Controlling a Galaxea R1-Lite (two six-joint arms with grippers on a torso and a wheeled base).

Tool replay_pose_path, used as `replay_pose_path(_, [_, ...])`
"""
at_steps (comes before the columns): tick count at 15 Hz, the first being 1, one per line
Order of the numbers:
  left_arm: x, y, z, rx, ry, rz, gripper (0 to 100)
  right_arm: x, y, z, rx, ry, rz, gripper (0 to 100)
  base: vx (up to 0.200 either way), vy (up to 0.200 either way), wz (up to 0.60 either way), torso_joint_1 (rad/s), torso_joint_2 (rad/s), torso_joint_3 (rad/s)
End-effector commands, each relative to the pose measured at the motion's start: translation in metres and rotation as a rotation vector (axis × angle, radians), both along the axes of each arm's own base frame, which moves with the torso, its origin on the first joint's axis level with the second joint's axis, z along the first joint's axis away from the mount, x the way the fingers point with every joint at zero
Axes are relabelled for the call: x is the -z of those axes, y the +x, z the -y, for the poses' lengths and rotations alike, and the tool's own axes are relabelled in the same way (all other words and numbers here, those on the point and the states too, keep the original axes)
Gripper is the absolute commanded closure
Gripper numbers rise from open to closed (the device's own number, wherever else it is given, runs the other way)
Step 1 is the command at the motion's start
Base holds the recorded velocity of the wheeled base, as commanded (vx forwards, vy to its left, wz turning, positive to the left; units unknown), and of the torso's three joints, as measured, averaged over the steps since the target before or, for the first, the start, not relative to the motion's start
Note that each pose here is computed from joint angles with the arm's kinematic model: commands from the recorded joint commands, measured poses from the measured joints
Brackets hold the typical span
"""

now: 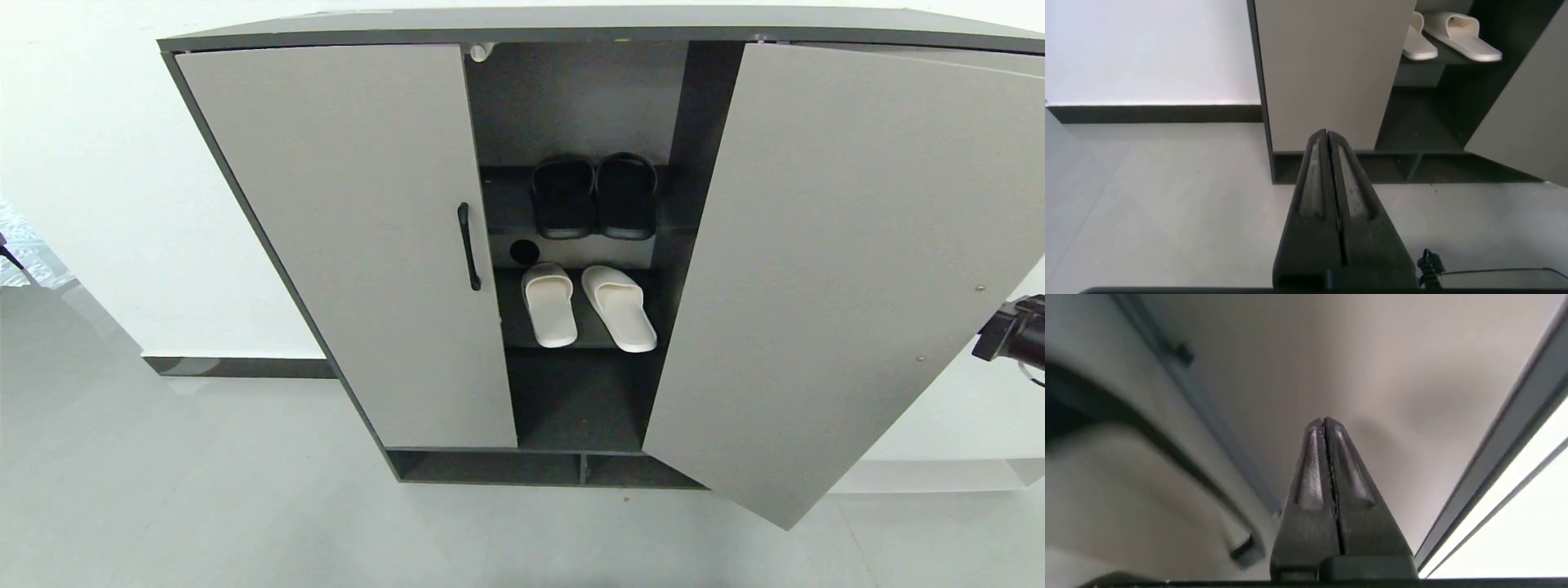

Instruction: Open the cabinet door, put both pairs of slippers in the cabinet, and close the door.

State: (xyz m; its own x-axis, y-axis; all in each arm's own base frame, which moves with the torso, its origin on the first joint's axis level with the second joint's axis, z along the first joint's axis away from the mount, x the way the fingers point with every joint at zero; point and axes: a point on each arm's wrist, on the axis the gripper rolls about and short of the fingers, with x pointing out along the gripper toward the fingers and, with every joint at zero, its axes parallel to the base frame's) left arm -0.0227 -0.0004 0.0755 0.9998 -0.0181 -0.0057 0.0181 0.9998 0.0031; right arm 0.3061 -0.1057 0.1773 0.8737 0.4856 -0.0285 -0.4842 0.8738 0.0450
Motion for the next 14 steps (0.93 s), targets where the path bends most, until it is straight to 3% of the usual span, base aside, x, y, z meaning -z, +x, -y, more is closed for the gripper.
replay_pose_path(1, [0.000,0.000,0.000,0.000,0.000,0.000,100,0.004,0.002,0.001,0.001,0.004,-0.010,100,0.000,0.000,0.00,0.000,0.00,0.000])
replay_pose_path(11, [0.000,0.000,0.000,0.000,0.000,0.000,100,0.014,0.003,-0.004,-0.039,0.004,0.003,100,0.000,0.000,0.00,0.000,0.00,0.000])
replay_pose_path(13, [0.000,0.000,0.000,0.000,0.000,0.000,100,0.011,-0.013,-0.011,-0.143,0.010,0.000,100,0.000,0.000,0.00,0.000,0.00,0.000])
replay_pose_path(14, [0.000,0.000,0.000,0.000,0.000,0.000,100,0.009,-0.029,-0.017,-0.263,0.018,-0.003,100,0.000,0.000,0.00,0.000,0.00,0.000])
